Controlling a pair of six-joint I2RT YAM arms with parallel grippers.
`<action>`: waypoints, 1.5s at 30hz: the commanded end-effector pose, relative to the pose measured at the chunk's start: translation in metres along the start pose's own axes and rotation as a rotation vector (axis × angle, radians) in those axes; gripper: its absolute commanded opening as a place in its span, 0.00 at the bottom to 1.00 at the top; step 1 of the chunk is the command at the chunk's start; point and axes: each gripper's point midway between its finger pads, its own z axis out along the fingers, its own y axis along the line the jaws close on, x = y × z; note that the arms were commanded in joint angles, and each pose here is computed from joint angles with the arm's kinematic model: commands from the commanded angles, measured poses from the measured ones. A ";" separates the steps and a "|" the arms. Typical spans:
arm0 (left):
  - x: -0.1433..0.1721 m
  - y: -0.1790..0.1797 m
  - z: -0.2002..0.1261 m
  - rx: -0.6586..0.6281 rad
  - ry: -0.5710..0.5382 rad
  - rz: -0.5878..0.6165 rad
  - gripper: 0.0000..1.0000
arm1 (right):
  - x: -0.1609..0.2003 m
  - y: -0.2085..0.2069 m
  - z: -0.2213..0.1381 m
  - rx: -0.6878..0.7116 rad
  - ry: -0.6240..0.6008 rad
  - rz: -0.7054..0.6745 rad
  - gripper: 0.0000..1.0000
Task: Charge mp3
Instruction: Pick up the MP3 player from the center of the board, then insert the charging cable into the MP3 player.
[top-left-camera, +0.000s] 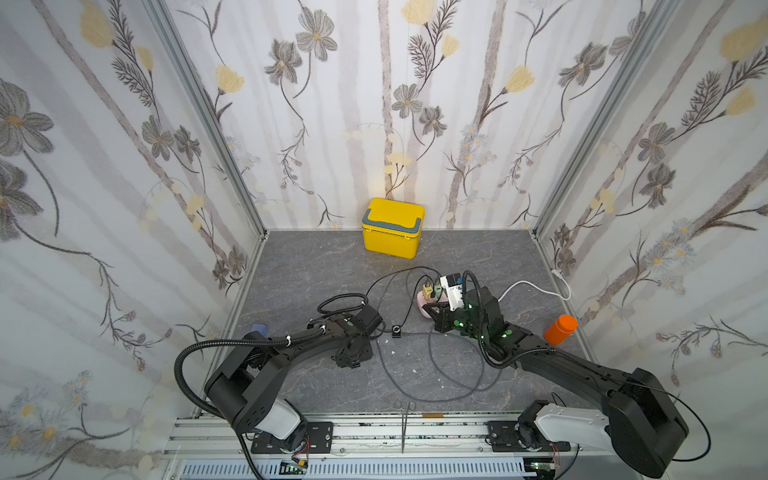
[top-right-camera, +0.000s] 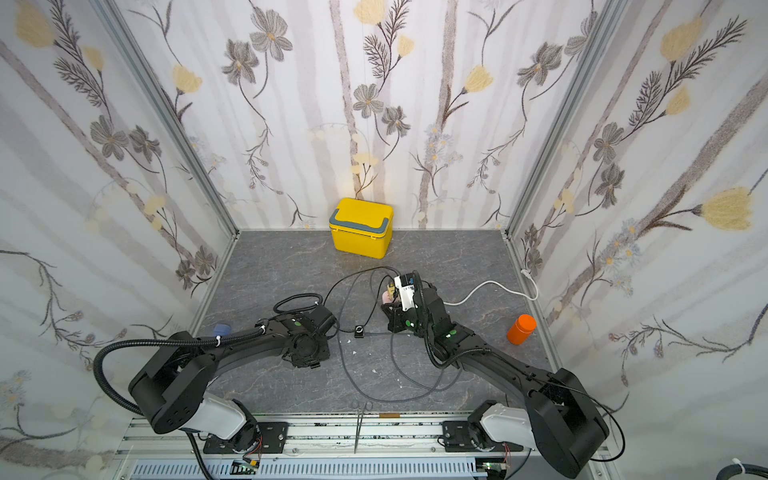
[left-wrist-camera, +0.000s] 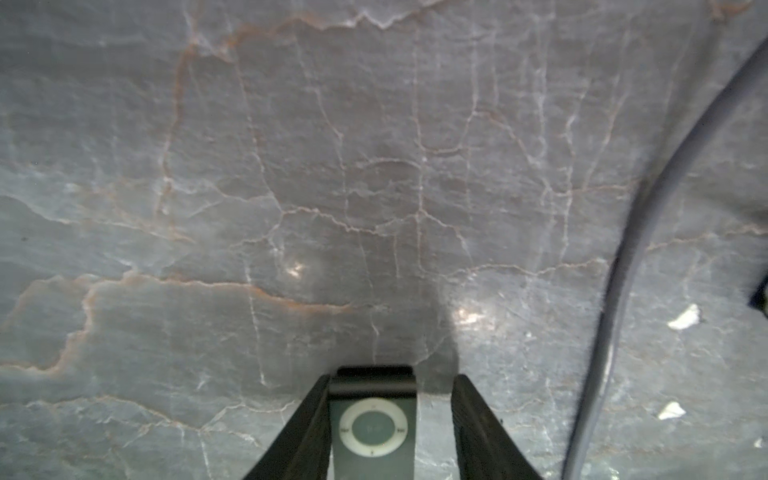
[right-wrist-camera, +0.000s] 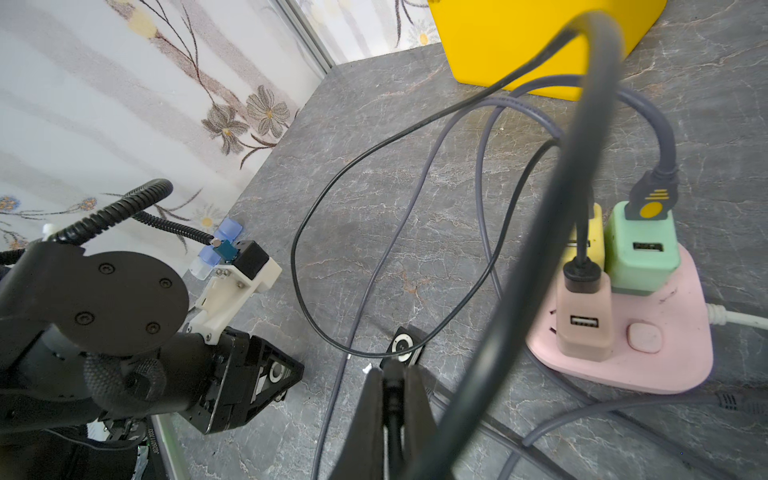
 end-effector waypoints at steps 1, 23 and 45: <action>0.023 -0.003 0.010 0.024 0.117 -0.011 0.44 | 0.000 0.000 -0.001 -0.009 -0.003 -0.013 0.00; 0.010 -0.041 -0.016 0.161 0.043 0.271 0.20 | 0.011 -0.012 -0.006 0.001 -0.036 0.013 0.00; -0.062 -0.112 -0.199 0.743 -0.463 0.234 0.19 | -0.032 0.103 -0.032 -0.143 -0.294 -0.061 0.00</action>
